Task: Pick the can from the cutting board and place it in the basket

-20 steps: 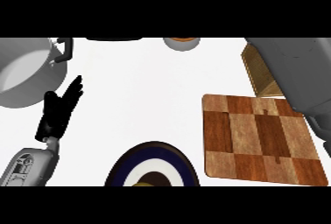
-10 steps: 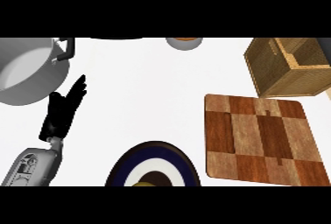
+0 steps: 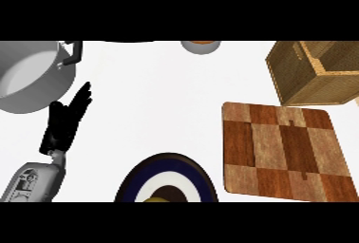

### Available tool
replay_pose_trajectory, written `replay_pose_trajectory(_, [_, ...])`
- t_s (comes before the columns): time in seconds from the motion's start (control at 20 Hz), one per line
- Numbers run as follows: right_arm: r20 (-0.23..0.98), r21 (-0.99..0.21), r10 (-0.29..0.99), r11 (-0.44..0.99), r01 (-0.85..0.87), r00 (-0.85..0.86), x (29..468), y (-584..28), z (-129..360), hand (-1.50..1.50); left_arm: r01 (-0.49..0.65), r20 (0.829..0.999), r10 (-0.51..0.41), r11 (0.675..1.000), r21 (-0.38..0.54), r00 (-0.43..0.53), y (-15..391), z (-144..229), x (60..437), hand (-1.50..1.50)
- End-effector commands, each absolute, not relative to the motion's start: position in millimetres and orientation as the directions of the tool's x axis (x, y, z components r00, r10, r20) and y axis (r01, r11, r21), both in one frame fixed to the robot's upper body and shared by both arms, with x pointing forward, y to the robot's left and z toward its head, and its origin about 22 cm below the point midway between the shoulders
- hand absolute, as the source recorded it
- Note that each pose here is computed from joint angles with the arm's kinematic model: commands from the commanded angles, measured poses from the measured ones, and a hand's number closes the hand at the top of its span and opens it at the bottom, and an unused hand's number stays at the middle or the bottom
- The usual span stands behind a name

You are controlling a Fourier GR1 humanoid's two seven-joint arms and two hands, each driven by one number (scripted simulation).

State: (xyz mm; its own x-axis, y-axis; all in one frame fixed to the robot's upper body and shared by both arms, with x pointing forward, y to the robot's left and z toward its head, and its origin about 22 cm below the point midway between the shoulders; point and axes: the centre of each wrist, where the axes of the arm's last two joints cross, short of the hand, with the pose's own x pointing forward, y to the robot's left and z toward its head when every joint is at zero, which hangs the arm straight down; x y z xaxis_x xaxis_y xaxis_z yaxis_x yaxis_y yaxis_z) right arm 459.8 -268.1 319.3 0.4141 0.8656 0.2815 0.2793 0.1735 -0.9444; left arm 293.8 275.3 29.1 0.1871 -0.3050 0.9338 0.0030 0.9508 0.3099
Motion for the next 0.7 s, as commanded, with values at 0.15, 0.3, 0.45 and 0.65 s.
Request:
replay_pose_trajectory(0.15, [0.281,-0.946,0.893,0.196,0.257,0.353,451,-336,294,1.50,0.019,0.935,-0.302,0.953,0.303,0.185,270,24,282,0.00])
replay_pose_trajectory(0.3, [0.319,-0.937,0.889,0.245,0.249,0.329,447,-356,296,1.50,0.011,0.934,-0.308,0.950,0.312,0.183,270,27,292,0.00])
replay_pose_trajectory(0.45, [0.291,-0.950,0.888,0.225,0.216,0.355,449,-363,276,1.50,0.021,0.929,-0.321,0.946,0.323,0.184,258,40,309,0.00])
replay_pose_trajectory(0.65, [0.275,-0.958,0.892,0.225,0.176,0.358,452,-361,233,1.50,0.009,0.934,-0.310,0.950,0.314,0.180,268,14,292,0.00])
